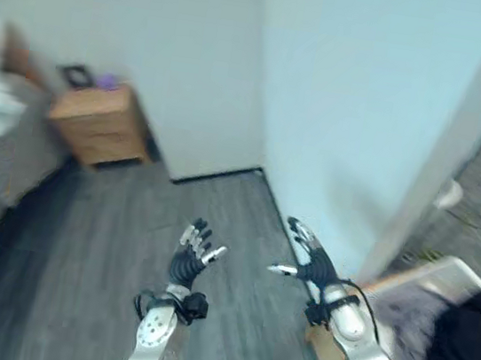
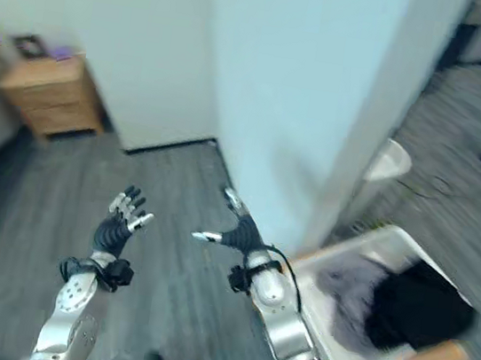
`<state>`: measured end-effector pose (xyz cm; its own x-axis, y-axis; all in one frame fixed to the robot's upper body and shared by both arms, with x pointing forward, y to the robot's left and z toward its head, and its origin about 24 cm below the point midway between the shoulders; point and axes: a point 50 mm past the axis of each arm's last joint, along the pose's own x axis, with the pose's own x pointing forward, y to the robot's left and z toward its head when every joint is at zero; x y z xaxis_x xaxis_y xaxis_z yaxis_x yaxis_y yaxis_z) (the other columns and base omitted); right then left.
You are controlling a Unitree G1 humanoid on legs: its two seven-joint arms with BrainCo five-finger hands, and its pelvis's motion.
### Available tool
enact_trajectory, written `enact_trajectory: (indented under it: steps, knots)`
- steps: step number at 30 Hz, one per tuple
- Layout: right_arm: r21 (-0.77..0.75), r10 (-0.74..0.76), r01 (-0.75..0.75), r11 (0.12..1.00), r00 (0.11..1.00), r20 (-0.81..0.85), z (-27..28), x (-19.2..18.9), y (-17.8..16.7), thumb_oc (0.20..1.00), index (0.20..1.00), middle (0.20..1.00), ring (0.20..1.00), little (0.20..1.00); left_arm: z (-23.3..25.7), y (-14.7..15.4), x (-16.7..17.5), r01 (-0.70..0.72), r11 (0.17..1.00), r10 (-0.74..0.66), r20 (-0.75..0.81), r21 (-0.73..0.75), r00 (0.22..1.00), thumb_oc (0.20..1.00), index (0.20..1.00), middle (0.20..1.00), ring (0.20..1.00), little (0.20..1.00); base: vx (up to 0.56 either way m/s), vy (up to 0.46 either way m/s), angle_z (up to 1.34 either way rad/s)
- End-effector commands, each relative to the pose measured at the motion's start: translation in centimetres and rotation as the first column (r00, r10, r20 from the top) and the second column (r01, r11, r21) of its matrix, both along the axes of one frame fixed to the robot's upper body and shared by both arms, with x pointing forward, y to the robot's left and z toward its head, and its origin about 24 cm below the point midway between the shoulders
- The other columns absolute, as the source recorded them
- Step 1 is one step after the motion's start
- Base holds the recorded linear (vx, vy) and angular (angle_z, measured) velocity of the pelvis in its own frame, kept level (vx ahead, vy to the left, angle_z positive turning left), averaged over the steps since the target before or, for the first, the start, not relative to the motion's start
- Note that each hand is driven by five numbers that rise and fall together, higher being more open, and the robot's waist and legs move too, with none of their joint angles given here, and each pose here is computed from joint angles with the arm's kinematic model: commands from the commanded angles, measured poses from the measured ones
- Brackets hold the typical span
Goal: Pick up bed clothes into laundry basket.
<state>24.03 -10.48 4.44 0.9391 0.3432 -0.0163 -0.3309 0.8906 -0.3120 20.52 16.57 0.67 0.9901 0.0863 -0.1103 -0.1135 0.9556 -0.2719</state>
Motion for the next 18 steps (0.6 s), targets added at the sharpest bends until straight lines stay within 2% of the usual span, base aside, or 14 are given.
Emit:
enact_trajectory:
  steps: [1, 4, 7, 10, 13, 18]
  knots:
    - [0.055, -0.027, 0.021, 0.998, 0.994, 0.110, 2.0, 0.1, 0.0, 1.000, 1.000, 1.000, 1.000, 1.000, 1.8, 0.3, 1.1, 0.050, 0.999, -0.052, 0.107, 0.021, 0.993, 1.000, 1.000, 1.000, 1.000, 1.000, 0.11, 0.261, 1.96]
    - [0.044, -0.030, 0.026, 0.999, 0.993, 0.112, 1.8, 1.3, 1.0, 1.000, 1.000, 1.000, 1.000, 1.000, 1.8, 0.7, 0.9, 0.061, 0.998, -0.060, 0.117, -0.004, 0.991, 1.000, 1.000, 1.000, 1.000, 1.000, 0.08, 0.236, 1.66]
    - [0.035, -0.027, 0.023, 0.999, 0.990, 0.140, 2.5, 2.2, 1.7, 1.000, 1.000, 1.000, 1.000, 1.000, 2.1, 0.7, 1.3, 0.076, 0.997, -0.074, 0.127, -0.010, 0.989, 1.000, 1.000, 1.000, 1.000, 1.000, -0.02, 0.068, 0.70]
    - [0.053, 0.002, -0.010, 0.999, 0.986, 0.164, 3.3, 2.7, 2.9, 1.000, 1.000, 1.000, 1.000, 1.000, 2.2, 0.8, 1.7, 0.099, 0.995, -0.096, 0.133, -0.013, 0.986, 1.000, 1.000, 1.000, 1.000, 1.000, -0.02, -0.029, 0.65]
    - [0.057, 0.055, -0.065, 0.996, 0.984, 0.170, 3.5, 2.8, 4.4, 1.000, 1.000, 1.000, 1.000, 1.000, 2.3, 0.5, 2.0, 0.134, 0.991, -0.133, 0.134, 0.004, 0.982, 1.000, 1.000, 1.000, 1.000, 1.000, 0.10, -0.128, 1.44]
    - [0.028, 0.068, -0.075, 0.997, 0.981, 0.181, 3.6, 3.1, 4.5, 1.000, 1.000, 1.000, 1.000, 1.000, 3.3, 0.0, 2.7, 0.158, 0.987, -0.158, 0.172, 0.016, 0.972, 1.000, 1.000, 1.000, 1.000, 1.000, 0.11, -0.083, 1.27]
